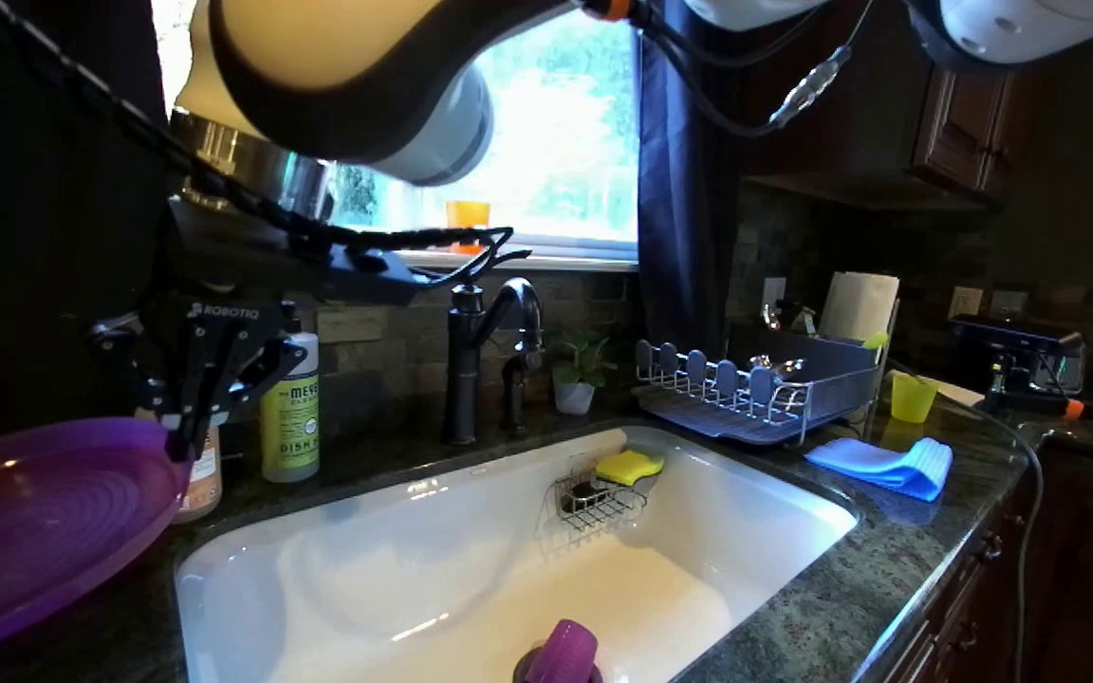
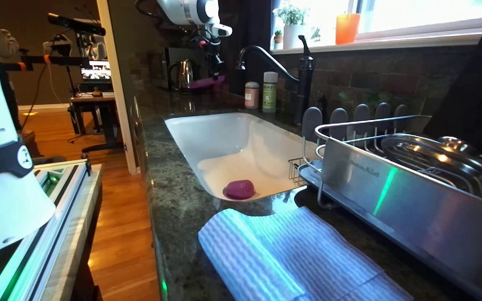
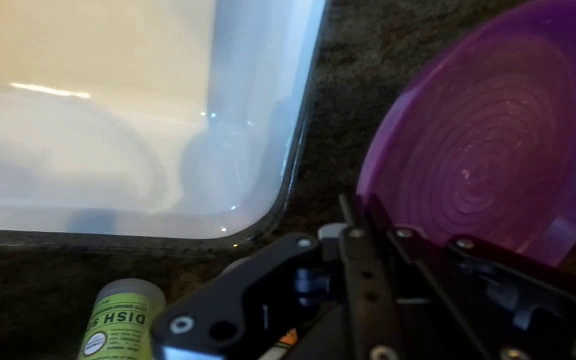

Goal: Put the purple plate on the dishrack.

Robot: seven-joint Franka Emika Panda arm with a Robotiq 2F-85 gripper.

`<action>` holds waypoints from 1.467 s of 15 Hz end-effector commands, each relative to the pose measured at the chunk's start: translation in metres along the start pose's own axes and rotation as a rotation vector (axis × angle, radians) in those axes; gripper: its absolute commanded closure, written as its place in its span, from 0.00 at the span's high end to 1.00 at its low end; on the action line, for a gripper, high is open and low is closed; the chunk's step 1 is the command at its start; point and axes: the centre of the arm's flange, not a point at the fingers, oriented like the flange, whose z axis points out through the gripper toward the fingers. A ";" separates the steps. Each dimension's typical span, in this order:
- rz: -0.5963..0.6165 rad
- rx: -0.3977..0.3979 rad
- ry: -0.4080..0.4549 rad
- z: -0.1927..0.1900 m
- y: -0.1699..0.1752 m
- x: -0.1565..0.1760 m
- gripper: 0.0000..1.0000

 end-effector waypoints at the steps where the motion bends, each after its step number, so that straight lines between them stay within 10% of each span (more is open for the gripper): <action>1: -0.037 -0.127 -0.110 -0.055 0.017 -0.030 0.01; 11: 0.227 -0.473 -0.315 -0.190 0.119 -0.069 0.01; 16: 0.217 -0.437 -0.306 -0.193 0.117 -0.048 0.04; 22: 0.346 -0.330 -0.055 -0.238 0.133 -0.051 0.01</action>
